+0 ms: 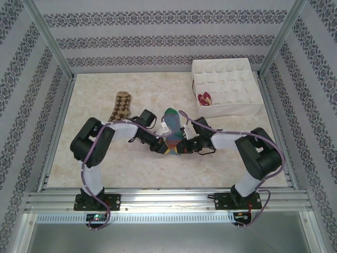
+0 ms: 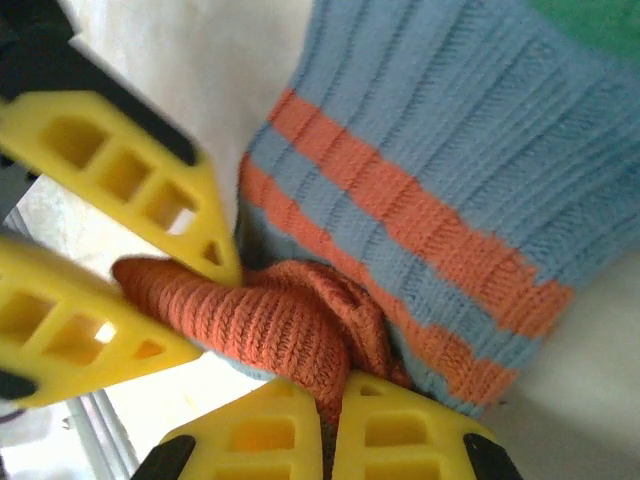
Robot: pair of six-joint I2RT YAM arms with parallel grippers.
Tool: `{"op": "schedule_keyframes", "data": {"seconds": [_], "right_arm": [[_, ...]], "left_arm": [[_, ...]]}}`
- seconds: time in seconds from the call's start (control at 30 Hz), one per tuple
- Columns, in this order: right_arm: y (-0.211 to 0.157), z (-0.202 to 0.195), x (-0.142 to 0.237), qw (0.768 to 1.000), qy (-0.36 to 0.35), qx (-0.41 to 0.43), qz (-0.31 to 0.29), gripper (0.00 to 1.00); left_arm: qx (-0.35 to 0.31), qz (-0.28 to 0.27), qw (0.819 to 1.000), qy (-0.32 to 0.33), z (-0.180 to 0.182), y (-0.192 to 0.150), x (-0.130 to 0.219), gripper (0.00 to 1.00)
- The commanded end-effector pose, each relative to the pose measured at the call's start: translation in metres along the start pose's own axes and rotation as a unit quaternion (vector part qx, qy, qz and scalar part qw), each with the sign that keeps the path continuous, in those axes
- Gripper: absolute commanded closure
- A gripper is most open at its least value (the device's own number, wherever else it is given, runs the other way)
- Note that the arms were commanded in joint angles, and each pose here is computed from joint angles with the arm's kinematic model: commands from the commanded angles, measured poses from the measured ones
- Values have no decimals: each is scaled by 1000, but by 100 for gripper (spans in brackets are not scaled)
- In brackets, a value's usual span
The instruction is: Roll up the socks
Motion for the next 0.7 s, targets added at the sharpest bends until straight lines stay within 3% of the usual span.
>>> {"op": "schedule_keyframes", "data": {"seconds": [0.0, 0.17, 0.4, 0.67], "right_arm": [[-12, -28, -5, 991, -76, -91, 54, 95], [-10, -28, -9, 987, -100, -98, 82, 93], [-9, -27, -13, 982, -121, -107, 102, 90], [-7, -25, -12, 980, -127, -112, 105, 88]], "left_arm": [[-94, -84, 989, 75, -4, 15, 15, 71], [-168, -142, 964, 148, -19, 13, 27, 64], [-228, -123, 943, 210, -35, 25, 24, 64], [-202, -99, 953, 201, -20, 21, 6, 66]]}}
Point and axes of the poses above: each hand's point on the last joint's axis, 136 mm out from that joint toward the fingers, its own x axis back along the fingers, its own z axis along the line the jaws close on, y = z × x, the point moved 9 cm from there along x, back along the fingers, and after that the axes turned 6 degrees about -x, right-handed, at the moved point
